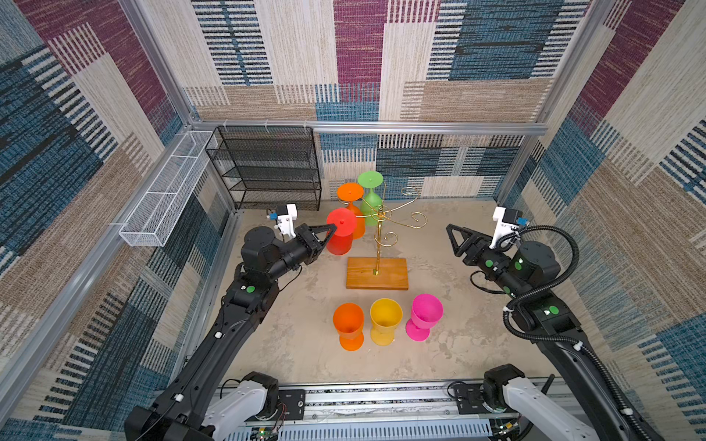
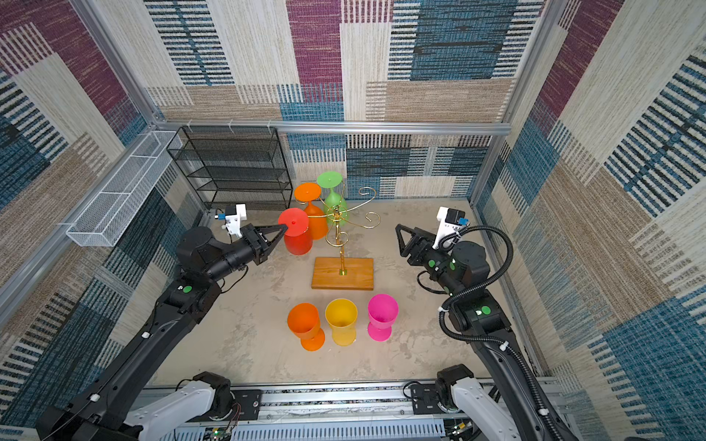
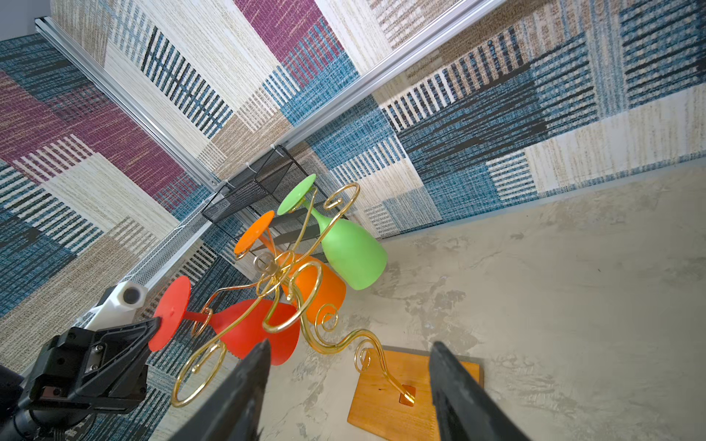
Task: Take the wine glass off the wine glass rack
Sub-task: 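Lift the red glass off its hook with the left gripper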
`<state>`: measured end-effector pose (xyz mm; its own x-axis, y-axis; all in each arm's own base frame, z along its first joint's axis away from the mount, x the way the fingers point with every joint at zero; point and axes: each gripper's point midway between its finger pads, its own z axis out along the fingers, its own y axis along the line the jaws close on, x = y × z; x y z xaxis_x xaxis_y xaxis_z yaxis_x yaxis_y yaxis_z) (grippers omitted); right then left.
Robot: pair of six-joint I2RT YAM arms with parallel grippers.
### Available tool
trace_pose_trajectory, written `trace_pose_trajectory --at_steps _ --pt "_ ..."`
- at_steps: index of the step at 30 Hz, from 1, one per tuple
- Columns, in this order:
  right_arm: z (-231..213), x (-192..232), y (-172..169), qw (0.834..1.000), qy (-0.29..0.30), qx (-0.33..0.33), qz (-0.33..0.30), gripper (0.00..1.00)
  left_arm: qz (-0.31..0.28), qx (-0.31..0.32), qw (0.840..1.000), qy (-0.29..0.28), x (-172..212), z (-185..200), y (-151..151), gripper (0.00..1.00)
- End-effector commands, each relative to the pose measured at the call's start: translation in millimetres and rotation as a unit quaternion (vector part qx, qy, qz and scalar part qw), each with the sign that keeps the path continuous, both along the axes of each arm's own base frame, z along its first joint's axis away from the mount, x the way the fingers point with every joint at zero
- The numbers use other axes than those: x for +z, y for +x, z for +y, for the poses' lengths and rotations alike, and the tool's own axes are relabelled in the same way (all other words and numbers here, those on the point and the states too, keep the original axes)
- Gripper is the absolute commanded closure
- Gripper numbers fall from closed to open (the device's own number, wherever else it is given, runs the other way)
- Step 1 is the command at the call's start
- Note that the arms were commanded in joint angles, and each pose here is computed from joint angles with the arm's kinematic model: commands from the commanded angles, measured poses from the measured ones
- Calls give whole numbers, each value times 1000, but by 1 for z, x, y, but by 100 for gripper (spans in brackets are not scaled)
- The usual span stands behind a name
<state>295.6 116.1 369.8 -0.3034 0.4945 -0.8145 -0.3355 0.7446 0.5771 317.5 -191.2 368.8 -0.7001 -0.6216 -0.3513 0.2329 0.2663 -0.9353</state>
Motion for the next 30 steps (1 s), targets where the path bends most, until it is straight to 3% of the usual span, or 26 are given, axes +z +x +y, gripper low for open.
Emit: trace_pose_trajectory --at_steps 1,30 --pt "-2 11 1 1000 3 -7 -22 33 -17 -2 1000 -20 14 -1 2 100" --pt "-3 3 3 1000 4 -7 -17 33 6 0 1000 0 11 -7 14 100"
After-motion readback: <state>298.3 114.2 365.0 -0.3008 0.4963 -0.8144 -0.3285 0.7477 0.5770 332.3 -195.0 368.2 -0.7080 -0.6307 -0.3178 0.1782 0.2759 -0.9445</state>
